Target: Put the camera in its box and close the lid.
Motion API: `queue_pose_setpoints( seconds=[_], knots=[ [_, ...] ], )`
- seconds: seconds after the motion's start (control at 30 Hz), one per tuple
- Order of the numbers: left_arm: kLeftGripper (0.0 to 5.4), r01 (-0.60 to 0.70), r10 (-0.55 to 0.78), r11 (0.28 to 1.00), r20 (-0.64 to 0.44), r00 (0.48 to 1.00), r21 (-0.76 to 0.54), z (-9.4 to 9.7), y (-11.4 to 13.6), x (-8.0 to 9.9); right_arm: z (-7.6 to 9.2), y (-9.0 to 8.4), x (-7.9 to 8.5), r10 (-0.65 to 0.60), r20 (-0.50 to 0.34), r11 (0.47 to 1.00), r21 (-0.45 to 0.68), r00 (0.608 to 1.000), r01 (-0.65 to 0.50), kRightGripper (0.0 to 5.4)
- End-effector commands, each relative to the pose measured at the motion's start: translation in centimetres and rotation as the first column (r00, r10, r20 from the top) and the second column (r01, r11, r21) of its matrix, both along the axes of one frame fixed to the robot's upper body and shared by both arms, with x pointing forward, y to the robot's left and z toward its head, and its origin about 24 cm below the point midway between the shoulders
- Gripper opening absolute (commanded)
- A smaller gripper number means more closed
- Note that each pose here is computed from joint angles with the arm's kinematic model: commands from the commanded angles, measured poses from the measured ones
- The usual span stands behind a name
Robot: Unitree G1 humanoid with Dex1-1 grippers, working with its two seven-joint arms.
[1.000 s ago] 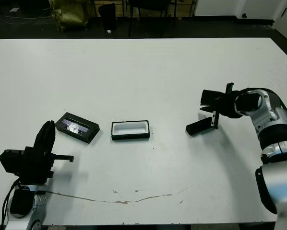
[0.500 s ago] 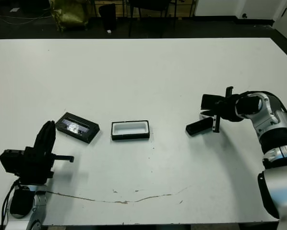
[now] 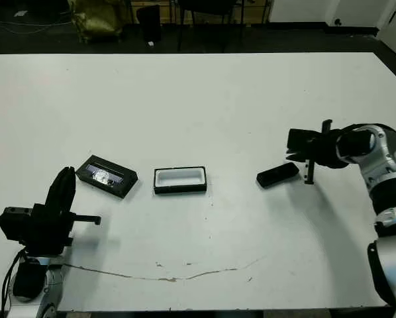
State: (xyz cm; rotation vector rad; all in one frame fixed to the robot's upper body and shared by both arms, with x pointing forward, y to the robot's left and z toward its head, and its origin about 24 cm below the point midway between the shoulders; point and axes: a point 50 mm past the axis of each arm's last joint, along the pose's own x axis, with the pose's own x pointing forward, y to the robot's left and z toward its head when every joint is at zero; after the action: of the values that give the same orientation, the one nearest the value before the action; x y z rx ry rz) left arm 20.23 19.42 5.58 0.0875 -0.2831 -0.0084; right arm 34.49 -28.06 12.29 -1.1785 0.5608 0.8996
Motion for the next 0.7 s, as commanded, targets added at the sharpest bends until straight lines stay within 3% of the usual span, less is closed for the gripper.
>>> queue_pose_setpoints(
  seconds=[0.03,0.43,0.7],
  knots=[
    [0.02,-0.007,0.006,1.000,-0.040,0.999,-0.004,-0.3,0.2,-0.3,-0.7,-0.6,-0.8,-0.019,-0.062,1.000,-0.007,0.998,0.018,0.00],
    [0.02,-0.006,0.005,1.000,-0.044,0.999,-0.003,-0.2,0.2,-0.3,-1.2,0.5,-1.1,0.026,-0.124,1.000,0.001,0.992,-0.026,0.00],
    [0.02,-0.011,0.010,1.000,-0.038,0.999,-0.008,-0.3,0.2,-0.2,-1.3,0.6,-1.2,0.060,-0.121,0.998,-0.018,0.991,-0.063,0.00]
  ],
)
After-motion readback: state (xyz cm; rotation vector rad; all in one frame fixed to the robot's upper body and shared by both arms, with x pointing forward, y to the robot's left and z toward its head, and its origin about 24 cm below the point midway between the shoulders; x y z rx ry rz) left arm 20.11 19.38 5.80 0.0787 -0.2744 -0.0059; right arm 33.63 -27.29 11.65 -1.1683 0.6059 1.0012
